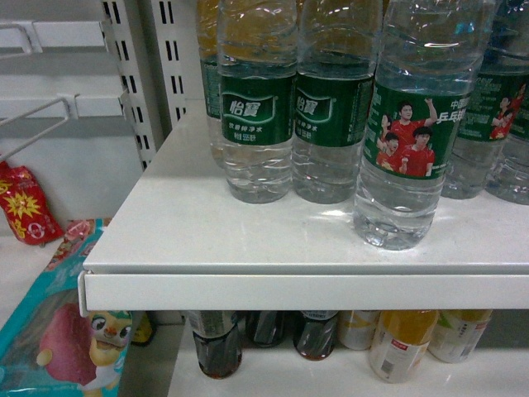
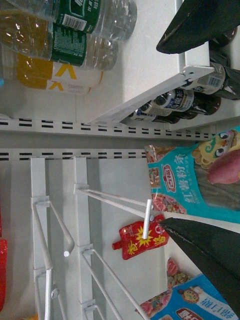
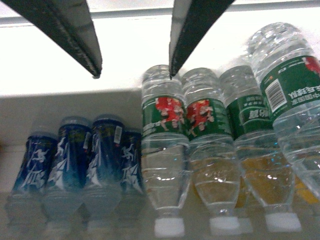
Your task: Move water from second to third shelf
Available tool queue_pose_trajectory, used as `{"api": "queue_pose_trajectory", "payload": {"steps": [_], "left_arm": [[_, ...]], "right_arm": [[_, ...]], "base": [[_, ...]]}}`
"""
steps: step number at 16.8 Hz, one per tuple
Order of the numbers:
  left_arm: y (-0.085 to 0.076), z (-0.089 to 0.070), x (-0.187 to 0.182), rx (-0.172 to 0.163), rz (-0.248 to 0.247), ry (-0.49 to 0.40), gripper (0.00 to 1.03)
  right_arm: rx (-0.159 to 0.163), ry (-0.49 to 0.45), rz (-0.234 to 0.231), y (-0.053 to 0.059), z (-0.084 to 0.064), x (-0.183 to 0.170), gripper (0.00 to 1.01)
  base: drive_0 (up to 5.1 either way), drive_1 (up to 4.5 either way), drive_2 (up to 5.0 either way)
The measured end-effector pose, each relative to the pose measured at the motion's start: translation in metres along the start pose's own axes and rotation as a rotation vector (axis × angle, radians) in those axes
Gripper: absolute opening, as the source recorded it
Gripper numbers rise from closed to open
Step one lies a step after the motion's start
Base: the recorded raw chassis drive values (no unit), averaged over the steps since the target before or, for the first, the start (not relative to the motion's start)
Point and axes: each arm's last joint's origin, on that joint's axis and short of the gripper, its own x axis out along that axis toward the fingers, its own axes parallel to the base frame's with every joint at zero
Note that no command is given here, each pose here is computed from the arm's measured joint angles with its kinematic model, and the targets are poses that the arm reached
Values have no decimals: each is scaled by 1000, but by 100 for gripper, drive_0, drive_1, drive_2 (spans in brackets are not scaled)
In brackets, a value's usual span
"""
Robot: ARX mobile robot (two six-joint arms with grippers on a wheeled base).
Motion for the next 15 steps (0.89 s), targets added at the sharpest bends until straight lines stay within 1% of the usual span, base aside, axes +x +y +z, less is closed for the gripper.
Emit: {"api": "queue_pose_trajectory", "payload": {"steps": [1,2,3,4,5,7,10,14,15], "left_arm": [[0,0,0,0,1,0,98],[0,0,0,0,0,0,98],[0,0,0,0,0,0,98],[0,0,0,0,0,0,98],[0,0,0,0,0,0,98],[0,0,0,0,0,0,98],[0,0,0,0,0,0,98],[0,0,0,0,0,0,98],[0,0,0,0,0,0,98]], "right_arm": [[-4,-25,-15,-4,-1,-4,33],[-12,-43,1,-4,-3,-8,20],[-16,-37,8,-3,-9,-10,9],[-21,-17,7,-4,-18,-12,2],[-23,-16,7,-4,-23,-14,2],[-23,-35,7,-4,-25,-18,2],[-23,-21,7,-4,-37,-23,2],[-23,-27,7,-4,-42,-29,2],[-23,-50,8,-4,-45,-29,2]], "base": [[0,0,0],[0,0,0],[0,0,0],[0,0,0],[0,0,0],[0,0,0],[0,0,0],[0,0,0],[0,0,0]]}}
